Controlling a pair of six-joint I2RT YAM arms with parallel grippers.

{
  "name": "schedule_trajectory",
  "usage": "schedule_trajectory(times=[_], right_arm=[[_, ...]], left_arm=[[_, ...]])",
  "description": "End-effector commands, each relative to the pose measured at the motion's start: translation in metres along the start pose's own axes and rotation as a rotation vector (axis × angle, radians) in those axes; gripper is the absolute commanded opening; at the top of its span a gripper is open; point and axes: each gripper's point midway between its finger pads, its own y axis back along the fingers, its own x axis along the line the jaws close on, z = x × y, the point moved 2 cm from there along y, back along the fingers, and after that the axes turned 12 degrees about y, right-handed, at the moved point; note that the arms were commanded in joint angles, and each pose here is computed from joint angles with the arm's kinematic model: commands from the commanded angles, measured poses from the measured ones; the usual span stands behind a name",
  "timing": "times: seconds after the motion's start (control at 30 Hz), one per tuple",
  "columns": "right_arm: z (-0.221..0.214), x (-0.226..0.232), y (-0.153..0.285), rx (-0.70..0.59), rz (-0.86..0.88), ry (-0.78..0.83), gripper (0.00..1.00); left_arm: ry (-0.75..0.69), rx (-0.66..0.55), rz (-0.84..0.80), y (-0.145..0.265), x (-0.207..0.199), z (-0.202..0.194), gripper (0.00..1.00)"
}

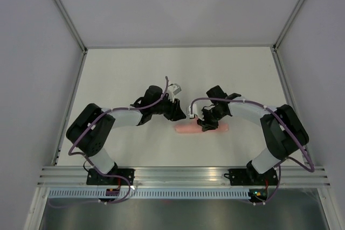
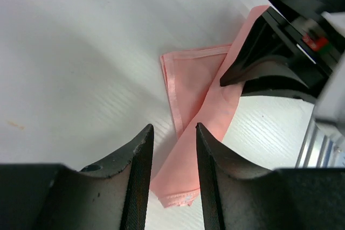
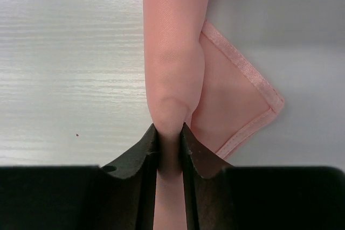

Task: Fold the napkin, place the utensils inside, and roll it up
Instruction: Roll the napkin with the utensil

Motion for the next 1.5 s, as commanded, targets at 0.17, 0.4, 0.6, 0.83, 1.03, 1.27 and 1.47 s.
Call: schedule_trajectory(times=[0.17, 0.4, 0.6, 0.83, 1.03, 1.27, 1.47], right_arm=[[-0.014, 0.018, 0.003, -0.038, 0.288, -0.156, 0.05], [-0.026, 0.006, -0.005, -0.037, 0.320, -0.223, 0.05], [-0.031, 0.000, -0.010, -0.039, 0.321, -0.246, 0.05], [-0.034, 0.000, -0.015, -0.035, 0.327, -0.269, 0.05], [-0.036, 0.001, -0.018, -0.031, 0.339, -0.277, 0.05], [-0.038, -0.001, -0.020, -0.029, 0.343, -0.280, 0.04], [-0.038, -0.001, -0.019, -0.025, 0.342, -0.282, 0.09]], left_arm=[[-0.184, -0.293, 0.085, 0.024, -0.019, 0.008, 0.43], [-0.549, -0.248, 0.221, 0.000, -0.053, -0.018, 0.48], [-0.783, -0.168, 0.346, -0.030, -0.056, -0.034, 0.61], [-0.918, -0.134, 0.393, -0.056, -0.048, -0.037, 0.61], [-0.962, -0.065, 0.376, -0.065, -0.040, -0.051, 0.60], [-0.930, 0.092, 0.312, -0.071, -0.030, -0.086, 0.42], [-0.849, 0.214, 0.275, -0.075, -0.028, -0.108, 0.11]])
